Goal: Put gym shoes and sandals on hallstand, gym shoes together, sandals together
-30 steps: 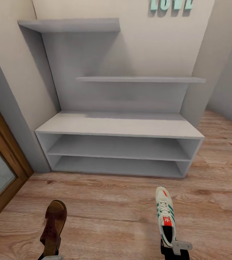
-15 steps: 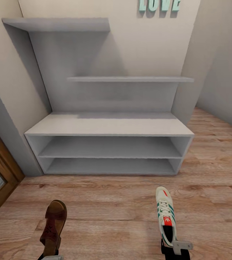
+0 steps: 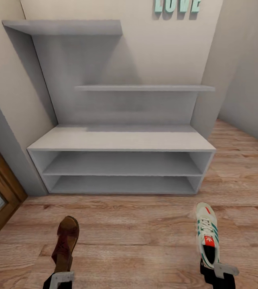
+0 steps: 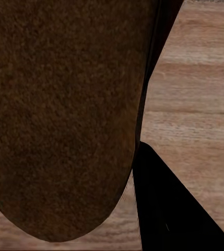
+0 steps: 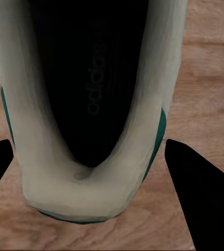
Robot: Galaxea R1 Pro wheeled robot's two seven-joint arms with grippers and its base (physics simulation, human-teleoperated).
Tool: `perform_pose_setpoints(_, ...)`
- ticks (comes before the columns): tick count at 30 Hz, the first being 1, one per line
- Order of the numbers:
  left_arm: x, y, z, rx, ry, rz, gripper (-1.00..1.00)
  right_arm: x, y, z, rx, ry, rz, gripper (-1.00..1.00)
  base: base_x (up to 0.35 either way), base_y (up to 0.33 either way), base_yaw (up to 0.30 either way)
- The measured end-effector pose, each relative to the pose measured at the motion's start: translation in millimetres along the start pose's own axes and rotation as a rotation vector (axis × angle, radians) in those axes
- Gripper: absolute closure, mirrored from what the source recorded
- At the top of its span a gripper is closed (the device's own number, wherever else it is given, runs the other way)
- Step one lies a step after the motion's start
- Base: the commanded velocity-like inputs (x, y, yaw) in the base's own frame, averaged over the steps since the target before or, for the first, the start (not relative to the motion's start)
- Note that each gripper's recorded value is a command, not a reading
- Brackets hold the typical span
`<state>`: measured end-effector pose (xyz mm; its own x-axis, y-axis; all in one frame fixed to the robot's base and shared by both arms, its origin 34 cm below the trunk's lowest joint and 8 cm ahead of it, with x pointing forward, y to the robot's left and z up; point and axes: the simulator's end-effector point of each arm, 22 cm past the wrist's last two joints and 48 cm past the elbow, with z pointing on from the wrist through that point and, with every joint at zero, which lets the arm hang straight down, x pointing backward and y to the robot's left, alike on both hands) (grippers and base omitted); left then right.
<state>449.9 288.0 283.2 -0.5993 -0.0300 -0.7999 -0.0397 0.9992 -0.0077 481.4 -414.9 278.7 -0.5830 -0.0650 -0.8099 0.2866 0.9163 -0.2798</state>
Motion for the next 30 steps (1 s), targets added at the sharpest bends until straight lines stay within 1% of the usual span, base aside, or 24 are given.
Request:
perform_pose_setpoints(1, -10.0, -1.5, 9.4, 0.002, 0.005, -0.002, 1.0, 0.4, -11.0, 1.9, 0.022, 0.003, 0.01, 1.0, 0.0, 0.0, 0.0)
perform_pose_setpoints(2, -24.8, -3.2, 23.3, 0.004, 0.016, -0.005, 1.0, 1.1, -27.9, 4.1, 0.06, 0.007, 0.035, 1.0, 0.0, 0.0, 0.0)
perform_pose_setpoints(3, -45.8, -5.9, 40.3, 0.008, 0.027, -0.01, 1.0, 1.6, -37.3, 5.3, 0.078, 0.01, 0.043, 1.0, 0.0, 0.0, 0.0)
perform_pose_setpoints(4, -56.6, -7.3, 48.3, 0.01, 0.034, -0.013, 1.0, 1.7, -38.8, 5.5, 0.08, 0.01, 0.041, 1.0, 0.0, 0.0, 0.0)
perform_pose_setpoints(7, -75.1, -12.4, 62.4, 0.016, 0.056, -0.022, 1.0, 2.1, -41.8, 5.7, 0.087, 0.011, 0.043, 1.0, 0.0, 0.0, 0.0)
perform_pose_setpoints(9, -88.2, -20.5, 71.3, 0.027, 0.07, -0.031, 1.0, 2.1, -47.7, 6.5, 0.096, 0.011, 0.043, 1.0, 0.0, 0.0, 0.0)
perform_pose_setpoints(10, -96.7, -27.8, 76.5, 0.036, 0.078, -0.039, 1.0, 1.6, -58.1, 7.8, 0.113, 0.01, 0.044, 1.0, 0.0, 0.0, 0.0)
perform_pose_setpoints(11, -101.1, -31.6, 79.1, 0.04, 0.082, -0.043, 1.0, 1.3, -64.9, 8.7, 0.123, 0.009, 0.043, 1.0, 0.0, 0.0, 0.0)
perform_pose_setpoints(12, -109.7, -40.0, 83.7, 0.05, 0.09, -0.05, 1.0, 0.0, -83.4, 10.7, 0.154, 0.007, 0.048, 1.0, 0.0, 0.0, 0.0)
perform_pose_setpoints(13, -114.8, -44.3, 86.2, 0.056, 0.094, -0.05, 1.0, -0.3, -95.5, 11.7, 0.174, 0.007, 0.054, 1.0, 0.0, 0.0, 0.0)
perform_pose_setpoints(14, -124.1, -52.9, 90.4, 0.068, 0.102, -0.051, 1.0, -0.8, -119.2, 12.8, 0.218, 0.008, 0.07, 1.0, 0.0, 0.0, 0.0)
perform_pose_setpoints(15, -129.4, -56.6, 92.8, 0.074, 0.107, -0.049, 1.0, -0.9, -133.2, 12.9, 0.245, 0.008, 0.085, 1.0, 0.0, 0.0, 0.0)
perform_pose_setpoints(16, -139.5, -64.2, 97.0, 0.087, 0.119, -0.044, 1.0, -0.6, -154.3, 12.4, 0.287, 0.01, 0.11, 1.0, 0.0, 0.0, 0.0)
perform_pose_setpoints(18, -156.5, -75.1, 103.1, 0.106, 0.139, -0.03, 1.0, -0.2, -175.9, 11.7, 0.325, 0.01, 0.146, 1.0, 0.0, 0.0, 0.0)
perform_pose_setpoints(19, -162.8, -78.3, 105.1, 0.112, 0.146, -0.024, 1.0, -0.4, -180.5, 11.8, 0.33, 0.01, 0.154, 1.0, 0.0, 0.0, 0.0)
perform_pose_setpoints(20, -173.8, -84.3, 108.1, 0.122, 0.159, -0.012, 1.0, -1.8, -190.4, 12.1, 0.34, 0.006, 0.168, 1.0, 0.0, 0.0, 0.0)
perform_pose_setpoints(21, -180.5, -86.5, 109.8, 0.125, 0.164, -0.005, 1.0, -3.1, -196.5, 12.5, 0.345, 0.003, 0.172, 1.0, 0.0, 0.0, 0.0)
perform_pose_setpoints(22, -186.9, -88.8, 111.3, 0.129, 0.168, 0.0, 1.0, -6.7, -211.8, 13.1, 0.359, -0.004, 0.174, 1.0, 0.0, 0.0, 0.0)
perform_pose_setpoints(24, -207.3, -93.9, 115.3, 0.137, 0.178, 0.01, 1.0, -9.8, -229.5, 13.4, 0.375, -0.005, 0.172, 1.0, 0.0, 0.0, 0.0)
perform_pose_setpoints(25, -219.7, -97.8, 117.2, 0.142, 0.184, 0.014, 1.0, -10.4, -245.8, 12.8, 0.396, 0.001, 0.177, 1.0, 0.0, 0.0, 0.0)
perform_pose_setpoints(26, -226.2, -99.7, 118.2, 0.144, 0.187, 0.015, 1.0, -9.7, -252.4, 12.6, 0.403, 0.009, 0.179, 1.0, 0.0, 0.0, 0.0)
perform_pose_setpoints(27, -237.2, -103.7, 119.2, 0.149, 0.193, 0.017, 1.0, -6.7, -263.7, 11.7, 0.418, 0.029, 0.192, 1.0, 0.0, 0.0, 0.0)
perform_pose_setpoints(29, -247.1, -106.4, 120.1, 0.152, 0.199, 0.019, 1.0, -3.3, -272.7, 11.2, 0.427, 0.05, 0.204, 1.0, 0.0, 0.0, 0.0)
perform_pose_setpoints(30, -255.8, -108.6, 120.6, 0.155, 0.201, 0.02, 1.0, -1.1, -283.1, 10.3, 0.437, 0.067, 0.221, 1.0, 0.0, 0.0, 0.0)
